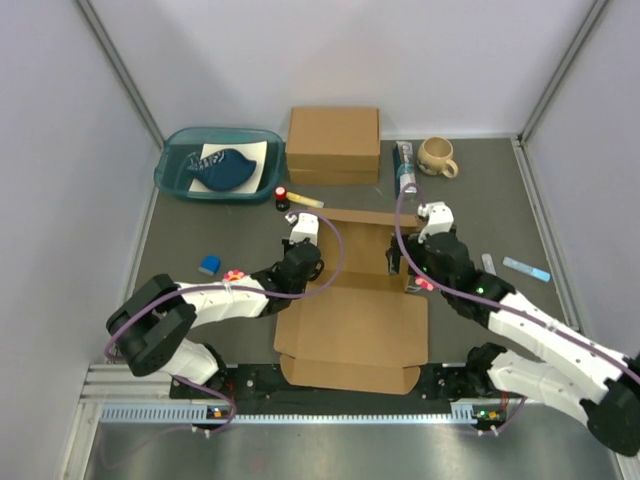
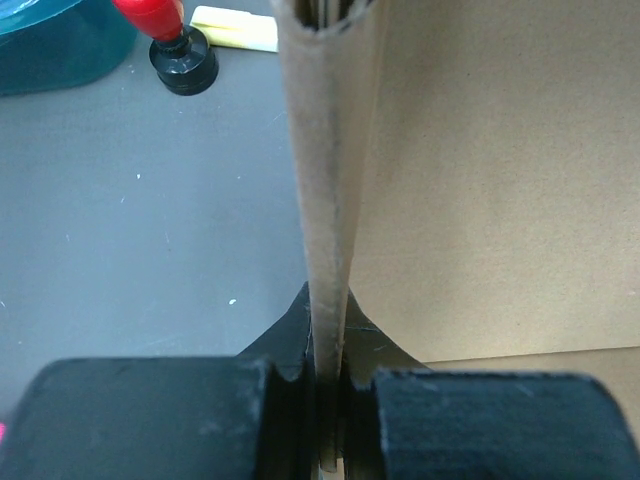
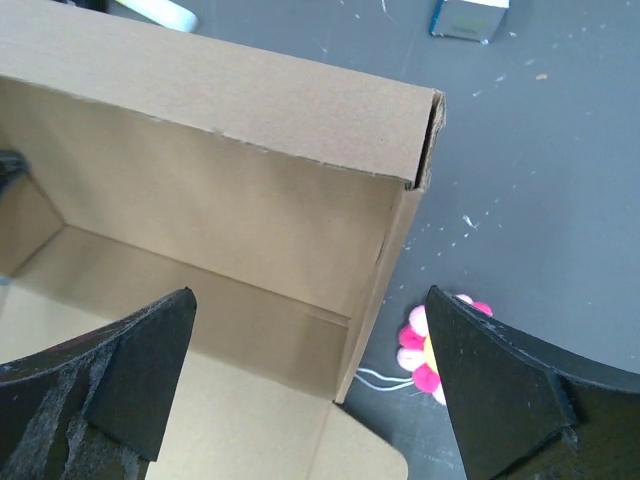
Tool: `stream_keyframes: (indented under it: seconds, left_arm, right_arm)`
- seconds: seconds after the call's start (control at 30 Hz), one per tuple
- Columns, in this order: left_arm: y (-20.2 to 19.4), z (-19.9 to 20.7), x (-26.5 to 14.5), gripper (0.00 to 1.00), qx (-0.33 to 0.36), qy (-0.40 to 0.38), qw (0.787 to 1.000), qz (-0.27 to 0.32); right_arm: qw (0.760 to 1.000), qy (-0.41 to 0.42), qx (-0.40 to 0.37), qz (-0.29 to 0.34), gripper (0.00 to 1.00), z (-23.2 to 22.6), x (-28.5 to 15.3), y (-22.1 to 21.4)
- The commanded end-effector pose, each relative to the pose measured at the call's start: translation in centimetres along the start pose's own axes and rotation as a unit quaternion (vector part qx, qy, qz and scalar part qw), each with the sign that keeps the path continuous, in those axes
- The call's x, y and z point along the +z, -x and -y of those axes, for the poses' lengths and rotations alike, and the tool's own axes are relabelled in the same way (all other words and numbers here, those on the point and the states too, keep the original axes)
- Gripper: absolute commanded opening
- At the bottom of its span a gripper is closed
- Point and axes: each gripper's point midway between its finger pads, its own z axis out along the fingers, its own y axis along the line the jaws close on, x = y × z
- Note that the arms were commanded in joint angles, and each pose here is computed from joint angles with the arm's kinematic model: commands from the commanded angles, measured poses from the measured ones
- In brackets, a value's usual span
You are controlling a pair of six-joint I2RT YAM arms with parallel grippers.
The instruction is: Fold the paper box
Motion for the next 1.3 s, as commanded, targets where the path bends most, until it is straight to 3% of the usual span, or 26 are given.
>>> stream_keyframes:
  seconds: [0.0,0.2,0.3,0.47,0.6,0.8,1.03,1.27]
  left_arm:
    - [1.3,0.7,0.2,0.0,-0.021,-0.003,1.0,0.015]
    - [1.2,0.2,0.2,0.0,-0.026,-0.003,0.999,0.048]
    - [0.9,-0.1,0.1,0.0,-0.033,-0.001,0.997,0.063]
    - [-0.1,-0.8,0.0,0.0,-0.044,-0.001,0.996,0.078]
    - [-0.5,-0.9,0.1,0.0,-0.044,0.001,0.996,0.079]
    - [-0.3,-1.0,0.1,0.0,-0.045,0.003,0.995,0.085]
    - [-0.2,-1.2,-0.1,0.0,-0.047,0.004,0.995,0.088]
    - [-0.5,-1.3,-0.2,0.0,-0.055,0.004,0.995,0.083]
  right_arm:
    - [0.996,0.062,0.02,0.064,0.99,-1.5,-2.8,3.2]
    - [0.99,0.022,0.06,0.129,0.99,0.3,-4.7,7.2]
    - [0.98,0.025,0.123,0.156,0.99,1.3,-4.9,9.3]
    - [0.964,0.069,0.208,0.152,0.99,1.6,-3.2,10.6]
    - [0.948,0.151,0.226,0.167,0.99,-0.5,-2.4,11.9]
    - [0.947,0.176,0.235,0.134,0.99,-1.7,0.2,10.2]
    - [0.959,0.134,0.23,0.098,0.96,-0.3,2.0,6.3]
    - [0.966,0.122,0.218,0.063,0.86,0.2,2.9,2.9]
